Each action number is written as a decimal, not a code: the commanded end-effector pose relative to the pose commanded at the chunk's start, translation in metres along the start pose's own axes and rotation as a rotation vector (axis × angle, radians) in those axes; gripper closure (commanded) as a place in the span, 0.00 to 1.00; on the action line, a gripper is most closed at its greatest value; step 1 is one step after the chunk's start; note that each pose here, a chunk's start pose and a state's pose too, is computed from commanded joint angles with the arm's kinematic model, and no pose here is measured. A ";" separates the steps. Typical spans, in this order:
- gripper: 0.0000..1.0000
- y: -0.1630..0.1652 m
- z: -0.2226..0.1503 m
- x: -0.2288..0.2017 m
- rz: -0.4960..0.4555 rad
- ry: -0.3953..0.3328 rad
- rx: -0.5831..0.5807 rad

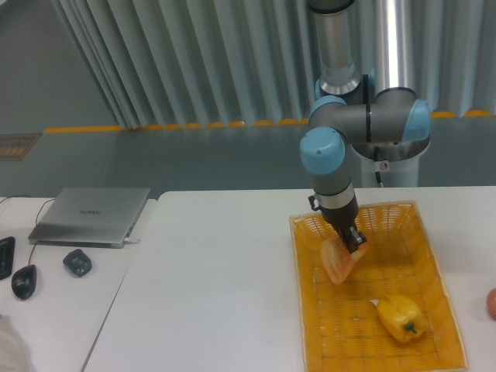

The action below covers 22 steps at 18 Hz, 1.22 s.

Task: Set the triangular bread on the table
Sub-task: 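Close the gripper on the bread slice's edge and lift it, then carry the held bread slice up and out past the basket rim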

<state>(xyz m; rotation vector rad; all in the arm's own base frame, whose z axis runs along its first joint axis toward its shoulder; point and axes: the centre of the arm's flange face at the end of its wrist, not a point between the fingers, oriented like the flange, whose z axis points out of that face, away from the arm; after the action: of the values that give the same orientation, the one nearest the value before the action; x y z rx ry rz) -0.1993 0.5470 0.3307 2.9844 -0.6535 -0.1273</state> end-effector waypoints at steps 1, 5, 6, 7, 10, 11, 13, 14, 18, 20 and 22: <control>0.88 0.000 -0.005 -0.002 -0.001 -0.004 0.005; 0.88 0.042 -0.040 -0.021 -0.025 -0.029 0.029; 0.88 0.061 -0.046 -0.031 -0.008 -0.035 0.031; 0.88 0.075 -0.049 -0.039 0.000 -0.037 0.033; 0.88 0.121 -0.052 -0.063 0.019 -0.033 0.026; 0.88 0.137 -0.050 -0.072 0.027 -0.027 0.025; 0.88 0.168 -0.048 -0.088 0.041 -0.022 0.025; 0.88 0.189 -0.043 -0.098 0.060 -0.016 0.021; 0.88 0.245 -0.030 -0.122 0.111 0.006 0.023; 0.88 0.277 -0.019 -0.132 0.127 0.021 0.036; 0.88 0.294 -0.008 -0.141 0.139 0.031 0.060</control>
<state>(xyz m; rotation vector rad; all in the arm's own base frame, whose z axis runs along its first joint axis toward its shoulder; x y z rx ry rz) -0.4476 0.3407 0.3768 2.9786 -0.8726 -0.0535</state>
